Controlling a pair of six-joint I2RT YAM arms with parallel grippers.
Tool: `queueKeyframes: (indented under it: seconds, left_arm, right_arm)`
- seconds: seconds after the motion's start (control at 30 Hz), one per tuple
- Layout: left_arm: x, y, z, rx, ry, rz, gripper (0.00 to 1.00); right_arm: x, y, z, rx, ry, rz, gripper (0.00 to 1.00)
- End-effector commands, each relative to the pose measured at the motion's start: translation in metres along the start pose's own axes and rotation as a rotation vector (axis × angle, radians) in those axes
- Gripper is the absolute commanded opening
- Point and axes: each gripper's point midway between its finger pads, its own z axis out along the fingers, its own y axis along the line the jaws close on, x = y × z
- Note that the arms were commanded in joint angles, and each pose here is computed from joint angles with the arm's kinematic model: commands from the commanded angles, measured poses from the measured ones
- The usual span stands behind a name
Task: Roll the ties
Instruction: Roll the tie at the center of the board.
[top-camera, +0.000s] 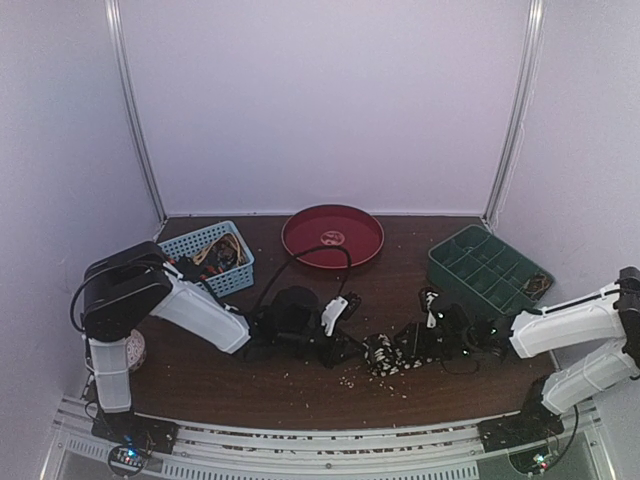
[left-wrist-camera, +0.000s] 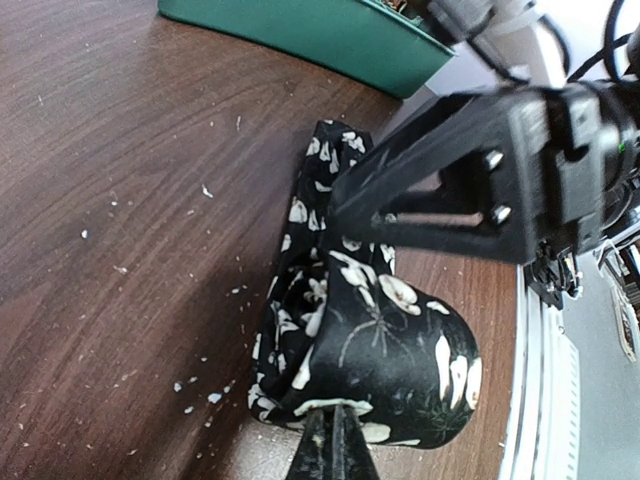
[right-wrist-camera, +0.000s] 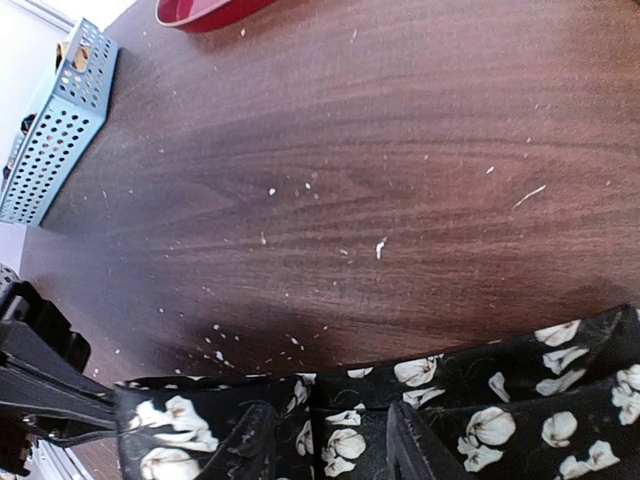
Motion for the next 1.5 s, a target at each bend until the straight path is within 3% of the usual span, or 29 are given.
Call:
queueKeyframes:
  seconds: [0.0, 0.13, 0.4, 0.63, 0.97, 1.47]
  left_arm:
    - [-0.012, -0.009, 0.005, 0.035, -0.032, 0.01, 0.0]
    - [-0.011, -0.006, 0.004, 0.012, -0.032, 0.005, 0.0]
    - [-0.002, 0.008, -0.014, -0.09, -0.023, -0.032, 0.0]
    - [0.028, 0.033, -0.039, -0.244, 0.047, -0.119, 0.0]
    - [0.056, 0.014, -0.035, -0.179, 0.081, -0.179, 0.0]
    - [0.051, 0.021, -0.017, -0.179, 0.055, -0.128, 0.0]
  right_arm:
    - [-0.015, 0.003, -0.015, 0.017, -0.05, -0.021, 0.39]
    - [-0.018, 0.015, -0.021, -0.049, -0.058, -0.025, 0.35]
    - [0.014, 0.034, -0.004, -0.163, 0.076, -0.004, 0.3]
    - [0.031, 0.048, 0.01, -0.206, 0.134, 0.02, 0.28]
    - [0.045, 0.054, 0.022, -0.214, 0.169, 0.033, 0.27]
    - [0.047, 0.055, 0.023, -0.232, 0.168, 0.05, 0.25]
